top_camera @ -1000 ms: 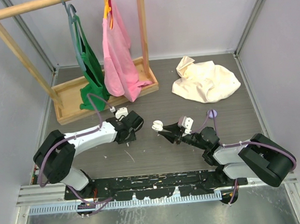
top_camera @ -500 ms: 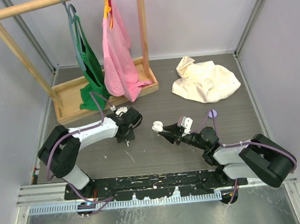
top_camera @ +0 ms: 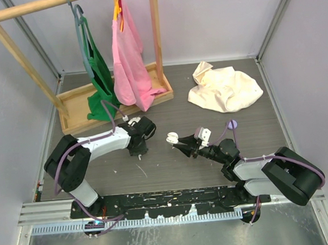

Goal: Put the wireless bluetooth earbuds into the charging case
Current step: Pick up the earbud from the center of the board.

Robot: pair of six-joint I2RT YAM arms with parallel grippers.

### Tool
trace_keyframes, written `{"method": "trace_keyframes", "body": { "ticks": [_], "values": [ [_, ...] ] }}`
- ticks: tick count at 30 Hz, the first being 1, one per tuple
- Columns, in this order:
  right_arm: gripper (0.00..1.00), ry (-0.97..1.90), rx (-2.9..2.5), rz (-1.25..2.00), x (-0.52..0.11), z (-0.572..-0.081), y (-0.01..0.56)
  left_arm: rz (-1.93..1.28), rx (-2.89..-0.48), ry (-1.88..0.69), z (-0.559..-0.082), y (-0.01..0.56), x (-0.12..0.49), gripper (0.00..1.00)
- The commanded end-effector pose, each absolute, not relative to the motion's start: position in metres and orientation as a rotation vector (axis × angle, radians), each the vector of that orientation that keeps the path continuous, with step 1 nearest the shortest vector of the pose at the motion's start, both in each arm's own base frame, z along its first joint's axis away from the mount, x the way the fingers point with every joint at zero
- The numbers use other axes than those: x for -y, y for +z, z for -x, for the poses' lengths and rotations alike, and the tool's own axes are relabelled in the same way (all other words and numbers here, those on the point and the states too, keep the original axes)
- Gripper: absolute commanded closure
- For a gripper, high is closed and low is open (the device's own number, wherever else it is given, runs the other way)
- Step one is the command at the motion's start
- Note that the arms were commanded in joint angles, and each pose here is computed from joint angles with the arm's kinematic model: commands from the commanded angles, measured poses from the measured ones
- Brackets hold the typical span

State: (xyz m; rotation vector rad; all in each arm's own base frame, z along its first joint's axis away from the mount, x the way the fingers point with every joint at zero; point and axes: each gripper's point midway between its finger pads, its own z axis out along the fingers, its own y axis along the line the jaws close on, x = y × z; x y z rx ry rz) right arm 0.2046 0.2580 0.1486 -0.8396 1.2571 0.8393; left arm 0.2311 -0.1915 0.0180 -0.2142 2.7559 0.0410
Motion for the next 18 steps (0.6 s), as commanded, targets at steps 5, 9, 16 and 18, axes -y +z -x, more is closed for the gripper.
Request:
{"method": "trace_keyframes", "body": {
  "ticks": [5,9,16,18],
  "values": [
    [0.91,0.827,-1.165,0.808,-0.26,-0.209,0.177,0.21,-2.762,0.03,-0.234,0.019,0.193,0.83],
    [0.91,0.823,-1.167,0.805,-0.26,-0.21,0.177,0.216,-2.735,0.003,-0.234,0.027,0.192,0.88],
    [0.91,0.818,-1.172,0.805,-0.26,-0.211,0.175,0.141,-2.531,-0.078,-0.247,0.063,0.199,0.9],
    [0.91,0.818,-1.173,0.807,-0.26,-0.211,0.175,0.099,-2.477,-0.11,-0.249,0.075,0.204,0.89]
  ]
}}
